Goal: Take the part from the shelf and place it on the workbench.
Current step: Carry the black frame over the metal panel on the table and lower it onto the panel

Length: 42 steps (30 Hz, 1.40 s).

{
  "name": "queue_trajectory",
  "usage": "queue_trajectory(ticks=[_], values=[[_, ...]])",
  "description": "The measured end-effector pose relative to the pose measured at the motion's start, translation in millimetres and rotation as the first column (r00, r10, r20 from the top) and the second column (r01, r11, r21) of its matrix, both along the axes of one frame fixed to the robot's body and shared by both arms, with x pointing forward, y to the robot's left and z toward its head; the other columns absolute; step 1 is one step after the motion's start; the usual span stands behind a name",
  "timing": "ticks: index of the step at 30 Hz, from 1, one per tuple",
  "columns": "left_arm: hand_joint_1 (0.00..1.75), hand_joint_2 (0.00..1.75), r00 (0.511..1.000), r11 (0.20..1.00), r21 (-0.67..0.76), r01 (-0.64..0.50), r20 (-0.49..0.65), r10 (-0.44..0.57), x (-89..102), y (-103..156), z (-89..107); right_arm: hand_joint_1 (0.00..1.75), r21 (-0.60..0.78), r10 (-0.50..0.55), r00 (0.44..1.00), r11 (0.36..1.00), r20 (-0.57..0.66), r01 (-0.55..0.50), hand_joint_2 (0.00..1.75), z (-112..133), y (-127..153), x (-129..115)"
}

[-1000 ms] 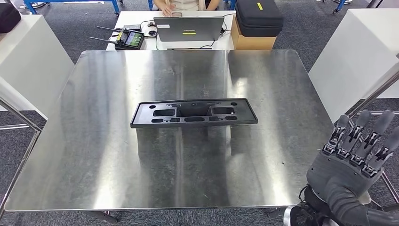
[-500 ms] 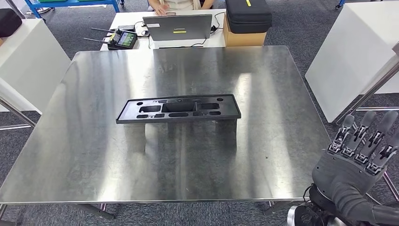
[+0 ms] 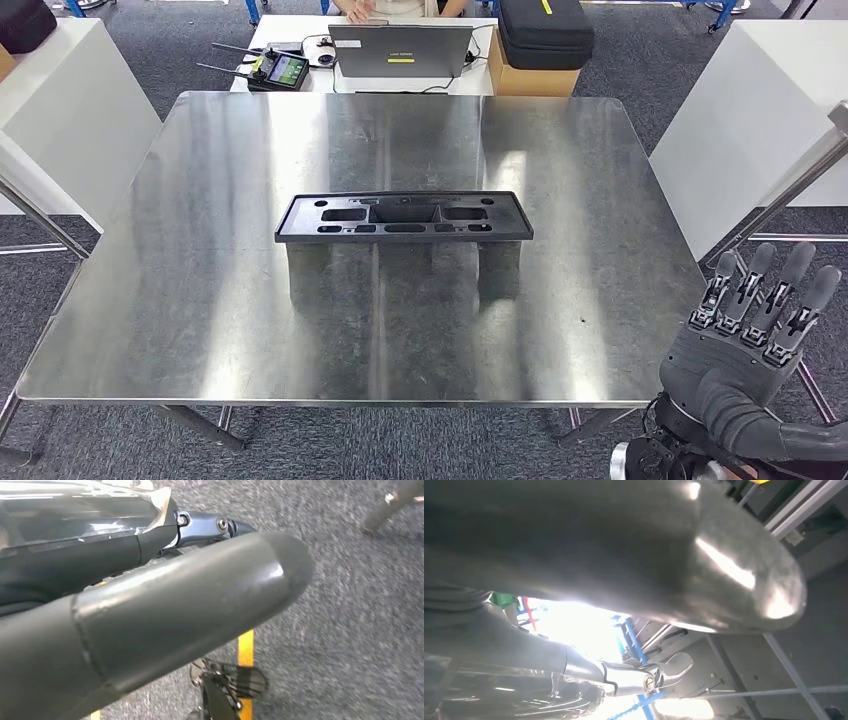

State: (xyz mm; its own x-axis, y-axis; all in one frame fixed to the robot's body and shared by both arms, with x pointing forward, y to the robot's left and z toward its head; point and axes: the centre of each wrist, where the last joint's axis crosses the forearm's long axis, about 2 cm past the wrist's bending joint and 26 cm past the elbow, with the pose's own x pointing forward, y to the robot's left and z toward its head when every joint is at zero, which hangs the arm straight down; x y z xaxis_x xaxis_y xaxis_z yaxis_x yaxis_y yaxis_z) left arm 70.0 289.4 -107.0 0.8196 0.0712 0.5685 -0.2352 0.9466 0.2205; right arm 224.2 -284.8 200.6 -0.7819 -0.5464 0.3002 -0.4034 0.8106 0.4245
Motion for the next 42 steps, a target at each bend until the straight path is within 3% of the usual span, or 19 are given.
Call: queue_trajectory(ticks=[42], values=[[0.0, 0.0, 1.0, 1.0, 0.006, -0.011, -0.002, 0.011, -9.2, 5.0, -1.5, 0.0, -0.042, -0.058, 0.994, 0.998, -0.095, 0.054, 0.0, -17.8, -5.0, -4.1]])
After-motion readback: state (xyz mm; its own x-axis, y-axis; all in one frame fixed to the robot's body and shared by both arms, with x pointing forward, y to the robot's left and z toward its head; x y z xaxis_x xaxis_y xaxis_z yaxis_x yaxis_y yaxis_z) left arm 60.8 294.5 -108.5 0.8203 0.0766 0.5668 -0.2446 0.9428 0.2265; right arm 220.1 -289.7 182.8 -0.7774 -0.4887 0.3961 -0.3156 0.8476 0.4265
